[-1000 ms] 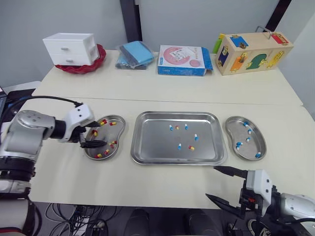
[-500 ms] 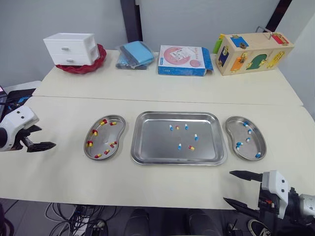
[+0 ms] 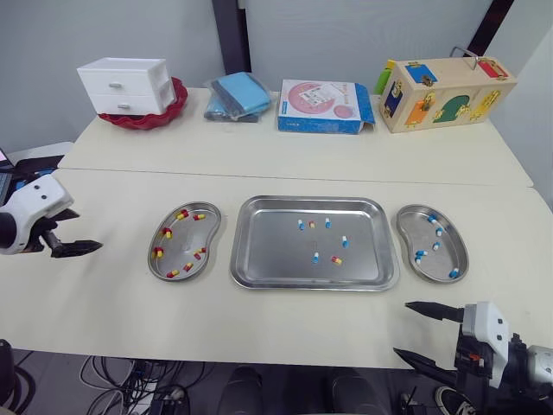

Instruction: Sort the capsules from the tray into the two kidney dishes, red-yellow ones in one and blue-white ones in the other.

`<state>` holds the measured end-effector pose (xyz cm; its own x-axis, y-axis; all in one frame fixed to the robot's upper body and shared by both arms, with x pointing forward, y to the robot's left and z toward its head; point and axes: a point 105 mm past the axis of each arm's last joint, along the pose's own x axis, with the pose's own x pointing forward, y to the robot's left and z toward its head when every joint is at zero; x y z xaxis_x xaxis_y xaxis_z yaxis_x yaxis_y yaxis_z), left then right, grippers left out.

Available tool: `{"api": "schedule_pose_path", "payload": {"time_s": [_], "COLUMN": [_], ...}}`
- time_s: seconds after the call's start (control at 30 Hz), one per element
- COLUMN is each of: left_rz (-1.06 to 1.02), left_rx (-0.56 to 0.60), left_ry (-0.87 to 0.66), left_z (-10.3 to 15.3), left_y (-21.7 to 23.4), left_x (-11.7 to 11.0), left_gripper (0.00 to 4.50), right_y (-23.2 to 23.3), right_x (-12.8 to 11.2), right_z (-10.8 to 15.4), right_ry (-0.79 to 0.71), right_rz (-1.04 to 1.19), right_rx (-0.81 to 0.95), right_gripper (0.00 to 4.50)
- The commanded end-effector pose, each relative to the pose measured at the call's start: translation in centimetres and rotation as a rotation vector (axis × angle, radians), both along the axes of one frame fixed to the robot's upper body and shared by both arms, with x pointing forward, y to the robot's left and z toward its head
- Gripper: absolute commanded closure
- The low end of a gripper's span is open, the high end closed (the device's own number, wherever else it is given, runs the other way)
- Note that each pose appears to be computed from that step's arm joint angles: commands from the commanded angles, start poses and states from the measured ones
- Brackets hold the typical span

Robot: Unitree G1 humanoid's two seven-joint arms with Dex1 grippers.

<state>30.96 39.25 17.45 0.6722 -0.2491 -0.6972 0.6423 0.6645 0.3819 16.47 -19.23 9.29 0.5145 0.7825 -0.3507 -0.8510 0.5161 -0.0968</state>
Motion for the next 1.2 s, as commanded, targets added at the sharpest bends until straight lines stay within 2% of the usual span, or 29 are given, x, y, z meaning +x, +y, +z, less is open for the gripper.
{"api": "schedule_pose_path", "payload": {"time_s": [0.03,0.13,0.23,0.3,0.53,0.7,0.93,1.2], "left_rz": [-0.156,-0.321,-0.476,-0.565,-0.814,-0.884,-0.844,-0.853], "left_rx": [-0.007,-0.081,-0.101,-0.156,-0.27,-0.265,-0.313,-0.342], "left_ry": [-0.007,-0.02,-0.01,-0.008,0.012,-0.001,-0.058,-0.062], "left_z": [0.6,1.3,1.3,1.3,1.0,0.0,-1.1,-1.2], "left_y": [-3.3,-7.8,-11.9,-15.0,-23.0,-25.6,-28.3,-28.3], "left_x": [1.2,2.5,2.9,3.1,2.4,2.8,5.0,4.8], "left_gripper": [0.02,0.02,0.02,0.02,0.02,0.02,0.02,0.02], "right_y": [0.3,0.7,1.1,1.3,2.5,3.1,4.6,4.8], "right_x": [-0.1,-0.4,-0.5,-0.5,-0.8,-0.5,-0.6,-0.3], "right_z": [1.4,1.4,1.4,1.4,1.0,1.6,2.0,2.5], "right_ry": [-0.053,-0.064,-0.074,-0.082,-0.083,-0.112,-0.123,-0.141], "right_rz": [-0.029,-0.053,-0.074,-0.091,-0.118,-0.158,-0.174,-0.185], "right_rx": [0.03,0.047,0.054,0.061,0.087,0.11,0.135,0.127], "right_gripper": [0.0,0.0,0.0,0.0,0.0,0.0,0.0,0.0]}}
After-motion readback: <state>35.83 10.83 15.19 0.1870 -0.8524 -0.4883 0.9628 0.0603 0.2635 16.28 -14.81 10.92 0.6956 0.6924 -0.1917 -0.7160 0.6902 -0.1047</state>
